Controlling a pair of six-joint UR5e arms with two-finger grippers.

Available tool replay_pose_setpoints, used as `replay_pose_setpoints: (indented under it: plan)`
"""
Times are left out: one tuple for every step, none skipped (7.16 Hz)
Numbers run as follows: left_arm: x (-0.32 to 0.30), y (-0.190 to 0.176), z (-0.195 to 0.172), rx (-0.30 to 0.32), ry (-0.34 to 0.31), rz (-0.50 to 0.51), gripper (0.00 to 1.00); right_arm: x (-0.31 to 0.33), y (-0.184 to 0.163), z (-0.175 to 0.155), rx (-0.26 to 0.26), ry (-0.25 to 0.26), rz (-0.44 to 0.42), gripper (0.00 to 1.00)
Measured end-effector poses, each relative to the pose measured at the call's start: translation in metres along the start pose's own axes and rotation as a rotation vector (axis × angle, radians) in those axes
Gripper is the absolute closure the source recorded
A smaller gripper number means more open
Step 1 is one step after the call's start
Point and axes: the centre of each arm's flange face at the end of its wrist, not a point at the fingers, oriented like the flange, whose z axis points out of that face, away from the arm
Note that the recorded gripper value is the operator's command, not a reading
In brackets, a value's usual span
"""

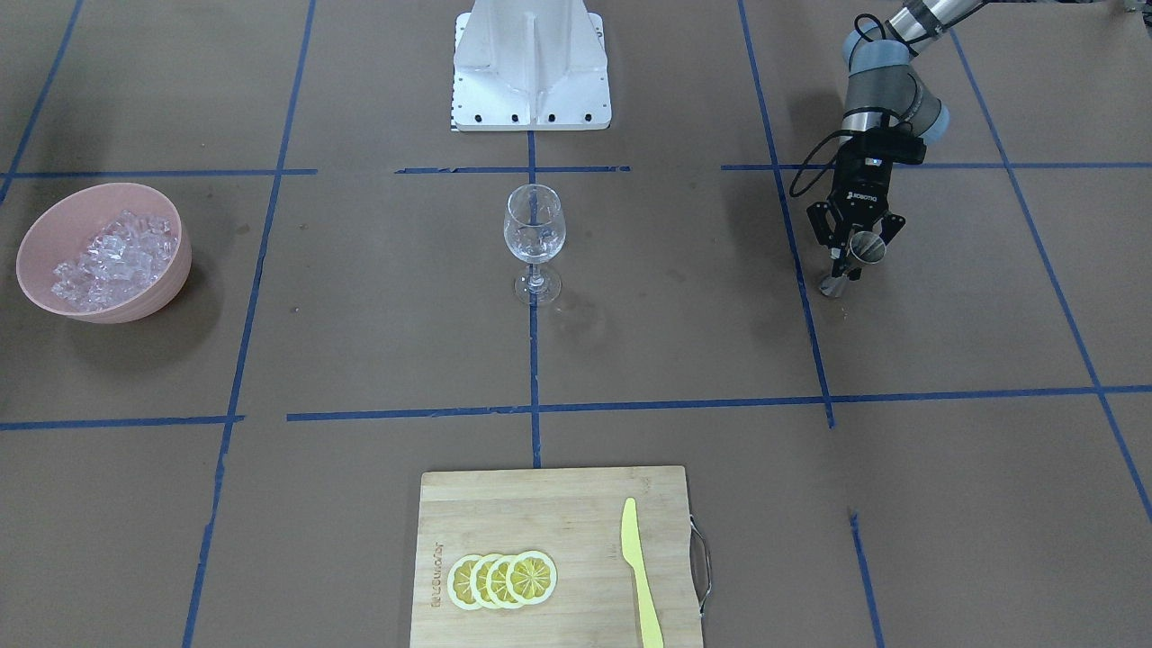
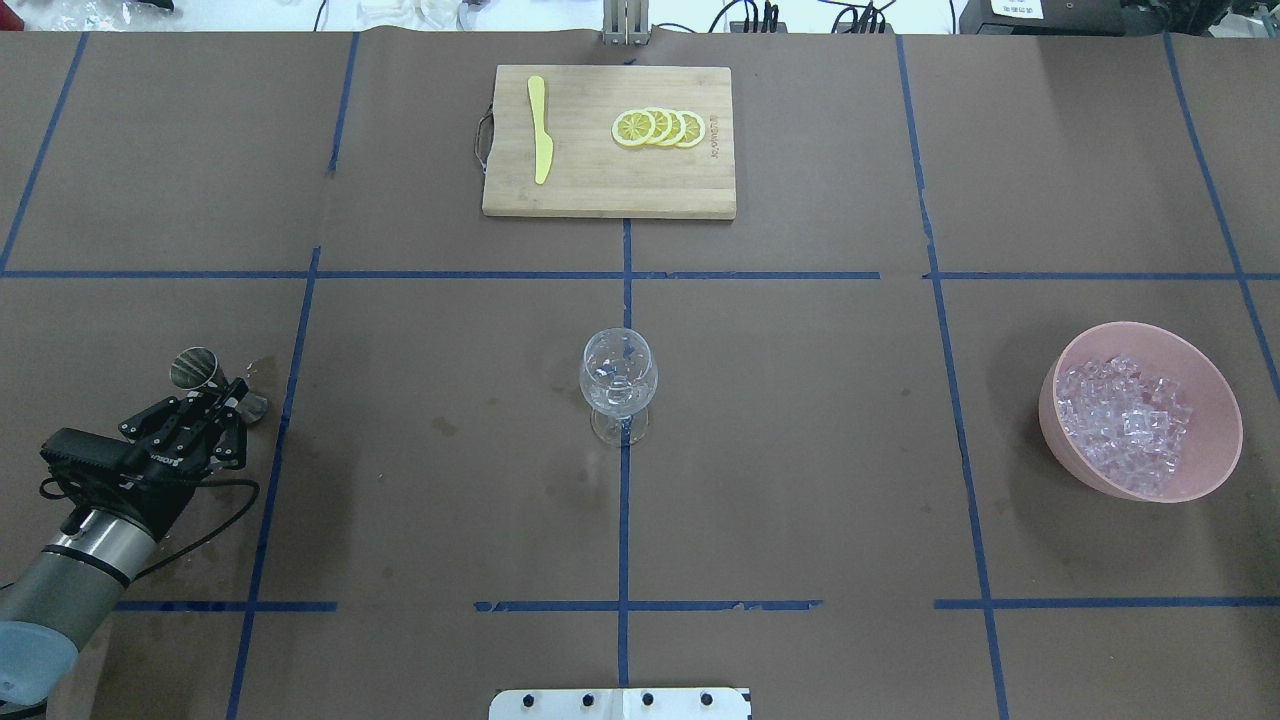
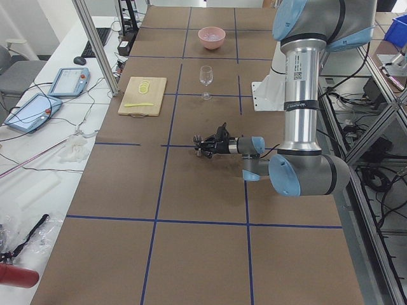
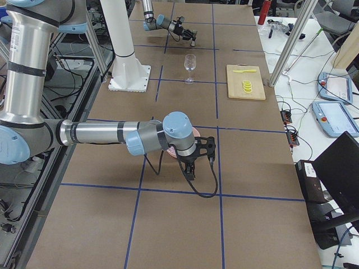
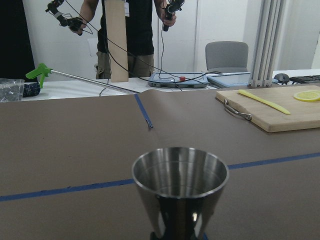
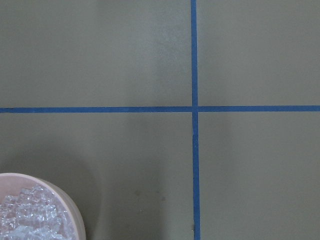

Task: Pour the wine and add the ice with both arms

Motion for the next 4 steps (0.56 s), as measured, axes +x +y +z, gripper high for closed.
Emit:
replay_pose_setpoints:
  plan:
    - [0.0026, 0.0038, -0.0027, 0.001, 0.001, 0.005, 1.00, 0.0000, 0.0000, 0.0000, 0.000, 0.000, 0.000, 0.00]
    - [0.0052, 0.0061, -0.0038, 0.000, 0.003, 0.007, 1.00, 0.0000, 0.0000, 0.0001, 0.000, 0.000, 0.000, 0.00]
    - [0.0084, 0.0068, -0.0042, 0.000, 0.007, 0.005, 1.00, 0.0000, 0.0000, 0.0001, 0.000, 0.000, 0.000, 0.00]
    - [0.0105, 0.0067, -0.0043, 0.000, 0.009, 0.002, 1.00, 0.0000, 0.0000, 0.0001, 0.000, 0.000, 0.000, 0.00]
